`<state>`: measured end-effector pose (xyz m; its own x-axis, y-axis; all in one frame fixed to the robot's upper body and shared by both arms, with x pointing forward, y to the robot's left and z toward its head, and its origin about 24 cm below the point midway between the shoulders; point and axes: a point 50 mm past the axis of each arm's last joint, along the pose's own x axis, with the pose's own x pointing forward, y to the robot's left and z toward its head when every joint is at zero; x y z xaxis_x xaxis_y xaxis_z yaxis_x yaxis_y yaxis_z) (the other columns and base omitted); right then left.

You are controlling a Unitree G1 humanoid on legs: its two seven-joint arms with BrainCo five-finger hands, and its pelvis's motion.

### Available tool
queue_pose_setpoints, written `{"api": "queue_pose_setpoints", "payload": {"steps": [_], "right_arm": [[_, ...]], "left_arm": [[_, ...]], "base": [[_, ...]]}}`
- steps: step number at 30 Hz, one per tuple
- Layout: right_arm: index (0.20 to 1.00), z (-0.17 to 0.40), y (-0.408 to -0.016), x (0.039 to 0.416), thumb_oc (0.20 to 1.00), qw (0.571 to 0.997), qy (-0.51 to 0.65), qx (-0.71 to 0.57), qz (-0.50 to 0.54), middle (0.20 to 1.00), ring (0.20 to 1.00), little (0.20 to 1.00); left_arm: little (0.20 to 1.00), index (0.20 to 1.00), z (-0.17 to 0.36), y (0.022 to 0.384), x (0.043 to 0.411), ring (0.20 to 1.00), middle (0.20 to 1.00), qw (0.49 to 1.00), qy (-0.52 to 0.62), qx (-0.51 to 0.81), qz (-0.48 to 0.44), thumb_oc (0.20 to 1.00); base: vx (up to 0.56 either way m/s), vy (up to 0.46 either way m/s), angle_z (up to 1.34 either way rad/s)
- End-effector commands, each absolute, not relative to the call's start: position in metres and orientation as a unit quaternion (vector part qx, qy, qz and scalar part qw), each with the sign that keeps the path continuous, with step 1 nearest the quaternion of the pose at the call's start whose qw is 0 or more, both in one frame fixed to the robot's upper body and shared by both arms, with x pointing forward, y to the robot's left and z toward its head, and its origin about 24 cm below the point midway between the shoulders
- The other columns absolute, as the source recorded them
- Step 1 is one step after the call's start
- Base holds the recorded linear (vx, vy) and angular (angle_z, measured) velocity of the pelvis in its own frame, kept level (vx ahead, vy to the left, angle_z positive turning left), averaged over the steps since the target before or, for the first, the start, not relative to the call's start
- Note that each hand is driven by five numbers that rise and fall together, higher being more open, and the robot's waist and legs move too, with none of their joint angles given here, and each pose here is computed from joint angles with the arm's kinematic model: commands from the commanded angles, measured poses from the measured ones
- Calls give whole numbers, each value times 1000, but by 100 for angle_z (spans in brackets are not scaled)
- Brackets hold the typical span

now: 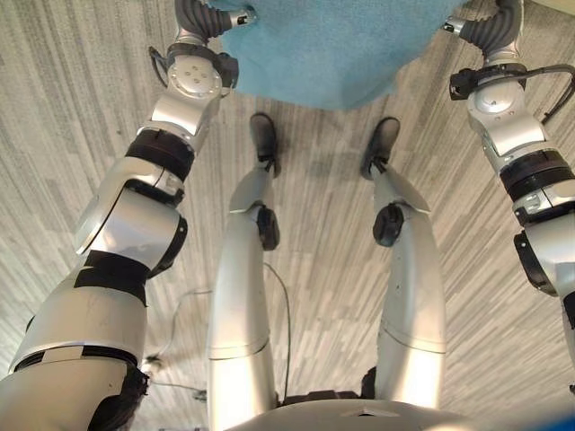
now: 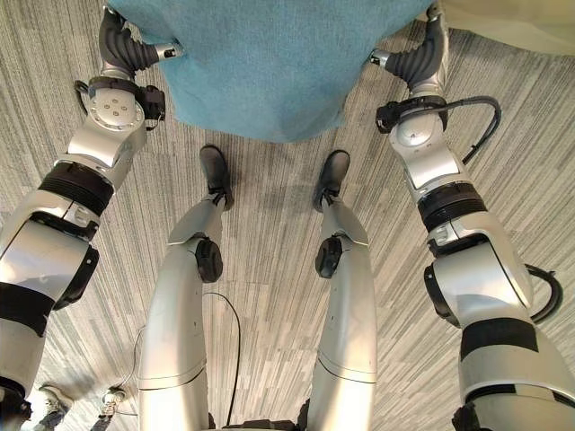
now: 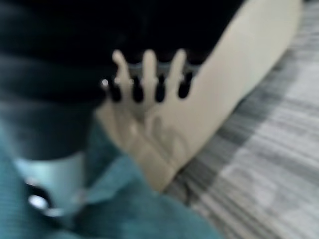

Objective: Pick up all the scattered cushions and arrange them neatly on the sofa.

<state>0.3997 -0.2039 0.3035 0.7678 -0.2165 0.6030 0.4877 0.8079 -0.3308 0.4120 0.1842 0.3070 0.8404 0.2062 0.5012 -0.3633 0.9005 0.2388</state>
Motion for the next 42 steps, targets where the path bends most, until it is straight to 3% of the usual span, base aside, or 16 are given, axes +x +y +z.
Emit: {"api": "queue_pose_setpoints", "payload": {"steps": [1,9,10,12,22,31,42], "right_arm": [[1000,265,-174,405,1000,916,-263,-270,-138,1000,1000,1000],[1000,260,-169,401,1000,900,-272,-322,-108,1000,1000,1000],[1000,238,-204,398,1000,906,-226,-332,-134,1000,1000,1000],[1000,232,-223,394,1000,903,-210,-346,-147,1000,1000,1000],[1000,226,-248,387,1000,912,-183,-344,-126,1000,1000,1000],[1000,207,-209,397,1000,976,-151,-158,-25,1000,1000,1000],[1000,217,-170,404,1000,976,-170,-138,12,1000,1000,1000]], "left_arm": [[1000,1000,281,170,412,1000,1000,952,-247,133,121,1000],[1000,1000,270,176,411,1000,1000,954,-236,133,125,1000],[1000,1000,266,174,410,1000,1000,956,-232,137,118,1000],[1000,1000,263,177,410,1000,1000,956,-229,141,117,1000],[1000,1000,263,182,409,1000,1000,954,-228,165,107,1000],[1000,1000,259,177,411,1000,1000,956,-217,175,89,1000],[1000,1000,263,171,410,1000,1000,957,-224,160,88,1000]], "base": [[0,0,0],[0,0,0],[0,0,0],[0,-16,0],[-1,-7,-1],[0,0,0],[0,0,0]]}}
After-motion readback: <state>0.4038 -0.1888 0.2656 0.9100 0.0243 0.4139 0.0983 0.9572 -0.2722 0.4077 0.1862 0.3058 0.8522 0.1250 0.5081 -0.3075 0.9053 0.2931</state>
